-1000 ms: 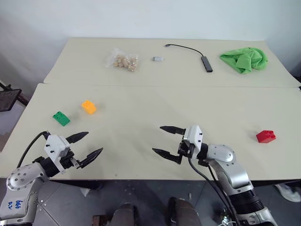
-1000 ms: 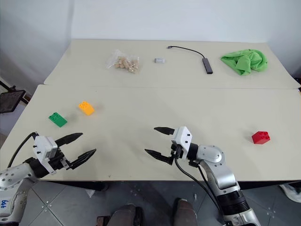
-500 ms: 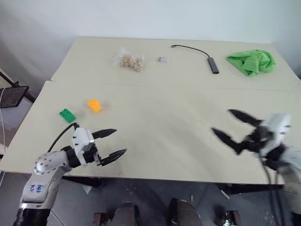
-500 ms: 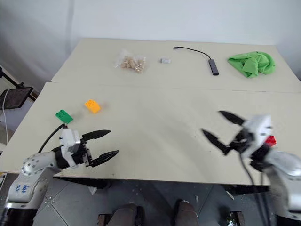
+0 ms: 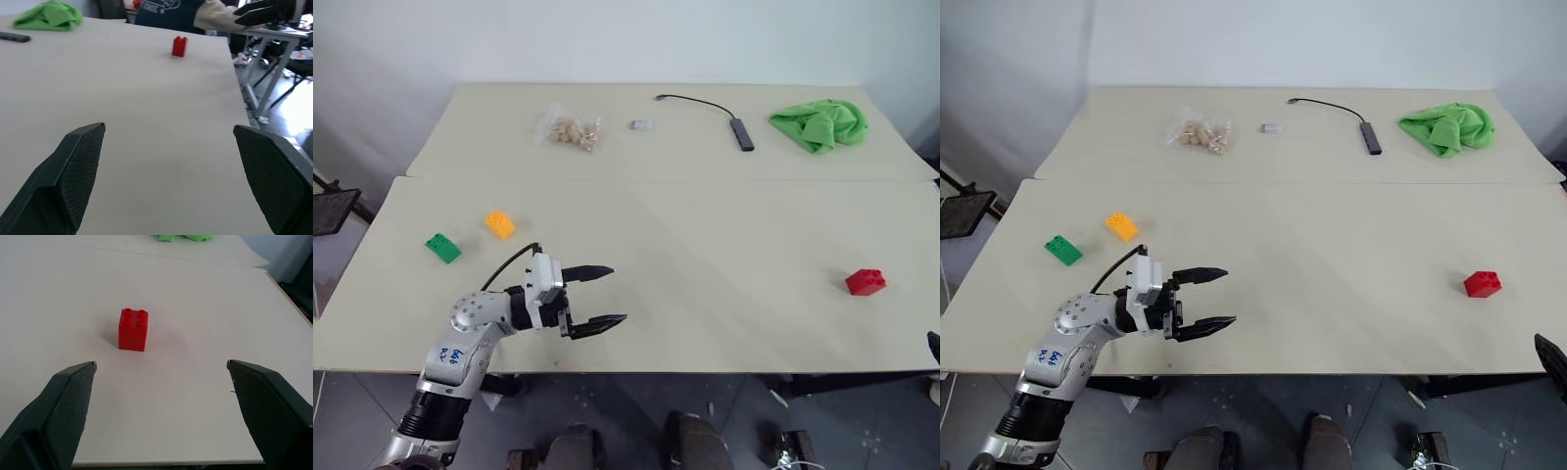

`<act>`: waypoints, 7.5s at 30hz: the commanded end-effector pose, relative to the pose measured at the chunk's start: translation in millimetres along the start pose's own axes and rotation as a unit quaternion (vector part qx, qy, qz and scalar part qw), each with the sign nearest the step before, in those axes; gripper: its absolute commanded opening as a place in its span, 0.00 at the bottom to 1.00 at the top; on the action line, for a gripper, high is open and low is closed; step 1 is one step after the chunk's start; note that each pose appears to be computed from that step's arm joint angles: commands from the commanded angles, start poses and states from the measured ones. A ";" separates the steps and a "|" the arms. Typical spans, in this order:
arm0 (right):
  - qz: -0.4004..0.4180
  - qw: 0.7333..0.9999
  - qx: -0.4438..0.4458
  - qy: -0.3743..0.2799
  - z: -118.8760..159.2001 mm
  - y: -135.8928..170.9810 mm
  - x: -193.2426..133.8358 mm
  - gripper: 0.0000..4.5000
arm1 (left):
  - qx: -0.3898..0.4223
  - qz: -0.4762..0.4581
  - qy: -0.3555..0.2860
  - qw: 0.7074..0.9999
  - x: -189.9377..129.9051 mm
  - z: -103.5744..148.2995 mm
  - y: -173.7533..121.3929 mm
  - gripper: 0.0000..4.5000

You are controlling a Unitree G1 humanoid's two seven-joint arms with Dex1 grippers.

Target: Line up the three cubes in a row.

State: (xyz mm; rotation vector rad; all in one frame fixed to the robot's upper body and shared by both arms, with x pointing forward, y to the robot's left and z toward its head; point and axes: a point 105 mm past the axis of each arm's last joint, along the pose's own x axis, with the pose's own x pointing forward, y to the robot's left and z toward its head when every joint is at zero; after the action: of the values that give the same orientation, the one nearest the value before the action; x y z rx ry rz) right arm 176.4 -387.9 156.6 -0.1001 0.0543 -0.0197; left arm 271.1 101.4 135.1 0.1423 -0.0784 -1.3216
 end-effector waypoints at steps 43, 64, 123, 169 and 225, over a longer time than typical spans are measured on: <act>0.505 0.850 -0.142 0.048 26.1 211.2 103.7 0.32 | 0.042 0.083 0.030 0.995 -30.7 0.6 3.2 1.00; 0.640 0.721 -0.264 0.021 22.3 291.6 169.0 0.60 | 0.039 0.193 0.052 0.979 -66.7 -0.7 -6.8 1.00; 0.549 0.806 -0.055 -0.216 24.3 261.1 98.8 1.00 | -0.034 0.392 0.076 0.916 -229.2 -20.8 88.7 0.33; 0.578 0.794 -0.056 -0.177 44.3 249.8 78.9 1.00 | 0.075 0.121 0.097 0.985 -116.9 25.9 56.1 1.00; 0.537 0.807 -0.093 -0.225 60.0 250.9 85.4 1.00 | 0.109 0.027 0.203 0.973 -125.8 -12.1 99.9 0.33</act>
State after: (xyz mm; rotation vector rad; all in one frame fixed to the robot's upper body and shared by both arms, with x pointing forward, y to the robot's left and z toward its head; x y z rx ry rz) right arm 273.1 -130.4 178.7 -0.2466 -0.3414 1.1595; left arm 347.8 248.9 143.3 0.4664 0.0894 -1.1080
